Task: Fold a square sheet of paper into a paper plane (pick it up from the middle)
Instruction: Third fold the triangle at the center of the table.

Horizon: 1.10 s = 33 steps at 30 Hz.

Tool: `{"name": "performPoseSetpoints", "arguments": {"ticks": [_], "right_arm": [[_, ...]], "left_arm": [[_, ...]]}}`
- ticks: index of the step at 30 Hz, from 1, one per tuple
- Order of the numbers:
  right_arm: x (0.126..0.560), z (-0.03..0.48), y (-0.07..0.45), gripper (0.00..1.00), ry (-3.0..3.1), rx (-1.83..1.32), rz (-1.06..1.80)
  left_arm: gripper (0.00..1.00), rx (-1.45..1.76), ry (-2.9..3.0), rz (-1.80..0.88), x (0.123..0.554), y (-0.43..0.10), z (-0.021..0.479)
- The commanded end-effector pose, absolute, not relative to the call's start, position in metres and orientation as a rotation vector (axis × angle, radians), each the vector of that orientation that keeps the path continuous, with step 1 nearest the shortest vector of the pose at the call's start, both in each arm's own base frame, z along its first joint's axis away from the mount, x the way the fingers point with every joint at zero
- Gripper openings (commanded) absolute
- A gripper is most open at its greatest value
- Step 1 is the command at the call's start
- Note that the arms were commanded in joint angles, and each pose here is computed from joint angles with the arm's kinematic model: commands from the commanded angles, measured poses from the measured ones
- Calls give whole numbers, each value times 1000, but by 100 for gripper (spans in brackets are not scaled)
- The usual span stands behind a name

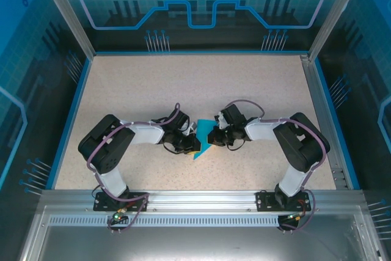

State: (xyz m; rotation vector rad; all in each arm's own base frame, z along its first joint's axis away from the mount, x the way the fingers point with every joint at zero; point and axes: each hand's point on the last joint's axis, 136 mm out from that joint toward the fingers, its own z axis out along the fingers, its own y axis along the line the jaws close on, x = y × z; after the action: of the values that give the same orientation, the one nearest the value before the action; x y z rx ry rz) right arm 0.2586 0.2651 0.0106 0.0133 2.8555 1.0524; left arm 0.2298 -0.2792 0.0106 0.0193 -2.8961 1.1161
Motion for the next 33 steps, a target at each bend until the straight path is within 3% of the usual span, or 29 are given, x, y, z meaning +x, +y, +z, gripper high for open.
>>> {"name": "performPoseSetpoints", "arguments": {"ticks": [1, 13, 25, 33], "right_arm": [[255, -11, 247, 7, 2907, 100, 989], [255, -16, 241, 6, 2931, 119, 967], [252, -19, 236, 7, 2958, 138, 937], [249, -22, 229, 6, 2985, 153, 901]], "left_arm": [[16, 76, -2897, 918, 212, -258, -12], [23, 16, -2836, 1295, 239, -301, 67], [22, 85, -2762, 1135, 215, -293, 9], [22, 95, -2784, 1003, 191, -268, -4]]}}
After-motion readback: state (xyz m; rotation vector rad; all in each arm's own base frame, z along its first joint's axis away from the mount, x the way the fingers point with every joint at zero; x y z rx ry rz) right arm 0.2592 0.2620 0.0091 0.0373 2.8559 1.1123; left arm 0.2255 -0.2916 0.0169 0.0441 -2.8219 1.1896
